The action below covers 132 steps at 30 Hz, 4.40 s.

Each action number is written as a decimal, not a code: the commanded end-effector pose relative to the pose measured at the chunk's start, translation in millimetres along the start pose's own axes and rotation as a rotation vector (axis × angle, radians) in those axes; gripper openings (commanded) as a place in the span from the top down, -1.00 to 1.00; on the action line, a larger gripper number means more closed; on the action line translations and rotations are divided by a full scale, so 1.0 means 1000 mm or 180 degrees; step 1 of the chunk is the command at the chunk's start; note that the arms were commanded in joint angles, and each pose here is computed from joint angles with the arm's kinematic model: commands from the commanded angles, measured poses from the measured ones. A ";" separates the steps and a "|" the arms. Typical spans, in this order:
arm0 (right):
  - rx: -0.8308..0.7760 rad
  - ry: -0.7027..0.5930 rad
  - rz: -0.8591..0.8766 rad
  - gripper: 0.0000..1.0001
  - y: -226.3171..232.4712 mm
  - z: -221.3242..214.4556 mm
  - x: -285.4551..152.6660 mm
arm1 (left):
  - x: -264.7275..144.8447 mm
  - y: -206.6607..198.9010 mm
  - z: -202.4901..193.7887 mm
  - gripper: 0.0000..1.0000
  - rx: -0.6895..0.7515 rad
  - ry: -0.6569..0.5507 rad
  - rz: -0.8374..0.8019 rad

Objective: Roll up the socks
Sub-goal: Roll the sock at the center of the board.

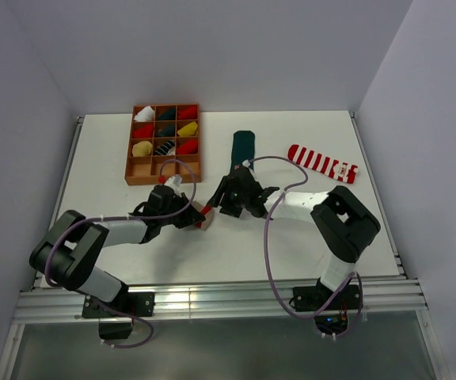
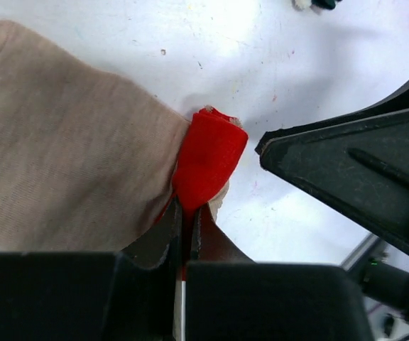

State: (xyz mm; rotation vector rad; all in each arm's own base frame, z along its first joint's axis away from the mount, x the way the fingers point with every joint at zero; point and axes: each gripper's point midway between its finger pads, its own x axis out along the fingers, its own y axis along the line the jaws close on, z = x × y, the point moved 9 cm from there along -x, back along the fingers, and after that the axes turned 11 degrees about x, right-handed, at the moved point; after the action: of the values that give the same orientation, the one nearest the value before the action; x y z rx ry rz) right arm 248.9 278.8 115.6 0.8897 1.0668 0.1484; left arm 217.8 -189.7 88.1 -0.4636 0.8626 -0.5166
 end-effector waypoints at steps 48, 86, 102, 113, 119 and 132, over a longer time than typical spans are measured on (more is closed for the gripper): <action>-0.0326 0.0171 -0.0880 1.00 0.013 -0.007 0.030 | -0.031 -0.021 0.008 -0.33 0.0901 -0.0526 0.0769; -0.0143 0.0090 -0.0063 0.00 0.030 0.011 0.001 | 0.012 -0.062 -0.033 0.99 0.1859 -0.0076 0.0795; 0.0147 -0.0185 0.0269 -0.29 0.011 0.012 -0.008 | 0.009 -0.010 -0.006 0.99 0.0115 0.0370 -0.0161; 0.0190 -0.0097 0.0147 -0.29 -0.002 0.006 0.012 | 0.016 0.018 -0.004 0.99 -0.0515 0.0519 -0.0274; 0.0190 -0.0105 0.0079 -0.29 -0.007 0.005 0.025 | 0.018 0.025 -0.007 0.99 -0.0694 0.0584 -0.0291; 0.0075 -0.0054 -0.0086 0.72 -0.014 0.004 0.039 | 0.018 0.031 -0.012 0.98 -0.0836 0.0610 -0.0293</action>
State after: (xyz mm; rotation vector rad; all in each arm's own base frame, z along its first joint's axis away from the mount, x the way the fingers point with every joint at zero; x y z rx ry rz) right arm 266.7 286.6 84.2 0.9425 1.0615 0.1249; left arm 242.1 -188.2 76.0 -0.7492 0.9925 -0.6374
